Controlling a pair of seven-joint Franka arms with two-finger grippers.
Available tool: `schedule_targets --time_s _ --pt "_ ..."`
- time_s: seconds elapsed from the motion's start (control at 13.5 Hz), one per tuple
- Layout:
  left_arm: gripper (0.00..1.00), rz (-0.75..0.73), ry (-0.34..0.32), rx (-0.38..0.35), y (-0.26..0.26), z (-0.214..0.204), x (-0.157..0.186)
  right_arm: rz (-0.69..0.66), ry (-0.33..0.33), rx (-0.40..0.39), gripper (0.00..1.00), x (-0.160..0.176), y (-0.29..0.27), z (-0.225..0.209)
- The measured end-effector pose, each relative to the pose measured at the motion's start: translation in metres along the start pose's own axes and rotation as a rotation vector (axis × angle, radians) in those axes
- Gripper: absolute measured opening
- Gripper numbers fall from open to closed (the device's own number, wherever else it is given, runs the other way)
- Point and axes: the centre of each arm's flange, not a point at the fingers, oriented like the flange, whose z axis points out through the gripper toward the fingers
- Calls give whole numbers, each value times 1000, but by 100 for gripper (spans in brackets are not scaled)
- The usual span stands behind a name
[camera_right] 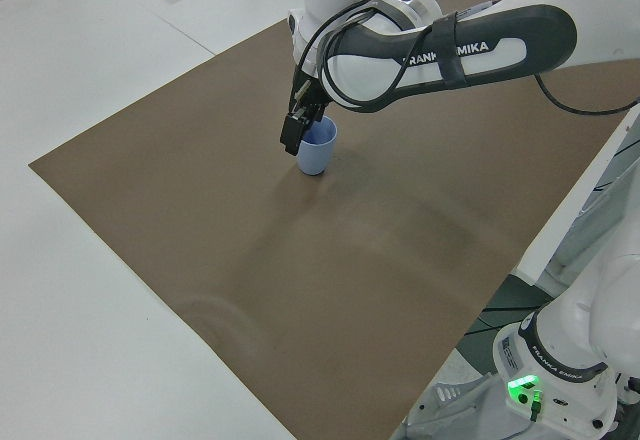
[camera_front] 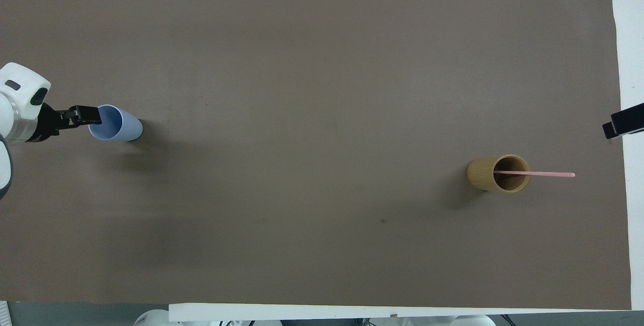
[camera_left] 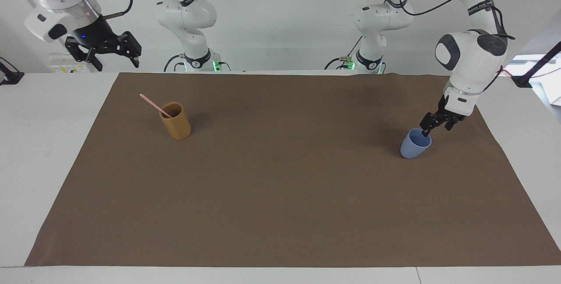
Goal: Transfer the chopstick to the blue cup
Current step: 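Slide the blue cup with the left gripper toward the table center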
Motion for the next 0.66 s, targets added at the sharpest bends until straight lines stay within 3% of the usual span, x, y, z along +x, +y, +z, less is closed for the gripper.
schedule_targets --time_s 0.07,0.15,0.44,0.66 --pt "100 0 -7 0 0 10 -2 0 0 0 100 0 0 0" --pt "89 -1 -10 0 1 20 -2 0 0 0 100 0 0 0" --pt "38 -9 -6 -5 23 33 -1 0 0 0 100 0 0 0" --pt "4 -40 25 -34 112 23 -8 0 0 0 100 0 0 0"
